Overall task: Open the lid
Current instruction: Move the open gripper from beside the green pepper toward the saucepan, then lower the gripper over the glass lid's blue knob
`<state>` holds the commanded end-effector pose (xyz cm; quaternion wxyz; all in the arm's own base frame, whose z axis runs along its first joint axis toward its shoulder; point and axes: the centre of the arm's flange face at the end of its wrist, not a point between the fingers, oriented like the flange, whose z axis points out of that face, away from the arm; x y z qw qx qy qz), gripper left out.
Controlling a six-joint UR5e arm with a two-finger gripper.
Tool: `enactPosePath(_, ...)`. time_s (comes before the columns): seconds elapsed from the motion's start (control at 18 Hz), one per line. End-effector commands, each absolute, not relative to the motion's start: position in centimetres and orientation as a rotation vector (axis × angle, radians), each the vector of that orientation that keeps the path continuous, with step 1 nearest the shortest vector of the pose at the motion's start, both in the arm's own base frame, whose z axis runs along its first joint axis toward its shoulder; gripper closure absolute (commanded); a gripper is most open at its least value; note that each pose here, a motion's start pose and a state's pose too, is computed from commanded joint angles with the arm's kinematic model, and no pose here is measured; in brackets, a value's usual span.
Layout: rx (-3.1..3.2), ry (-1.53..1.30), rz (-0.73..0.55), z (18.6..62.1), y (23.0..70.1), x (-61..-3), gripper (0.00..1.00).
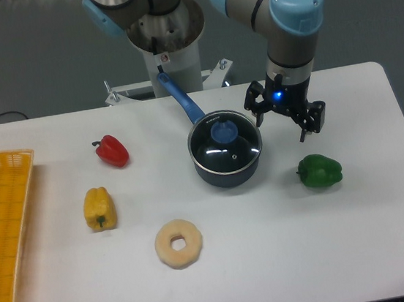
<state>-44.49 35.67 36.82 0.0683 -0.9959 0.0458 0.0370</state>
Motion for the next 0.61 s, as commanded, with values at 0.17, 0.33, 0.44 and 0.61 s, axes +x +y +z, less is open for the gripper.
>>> enactPosePath(0.17, -3.0, 0.092, 0.108, 35.9, 35.4, -43.8, 0.0)
enactPosePath(0.33, -3.001, 0.08, 0.11, 36.1, 35.3, -43.3, 0.0)
enactPosePath(0.44, -2.999, 0.11, 0.116, 36.4, 36.3, -41.8, 0.0)
enactPosePath(0.61, -3.056, 0.09, 0.121, 35.5, 37.5, -40.0, 0.0)
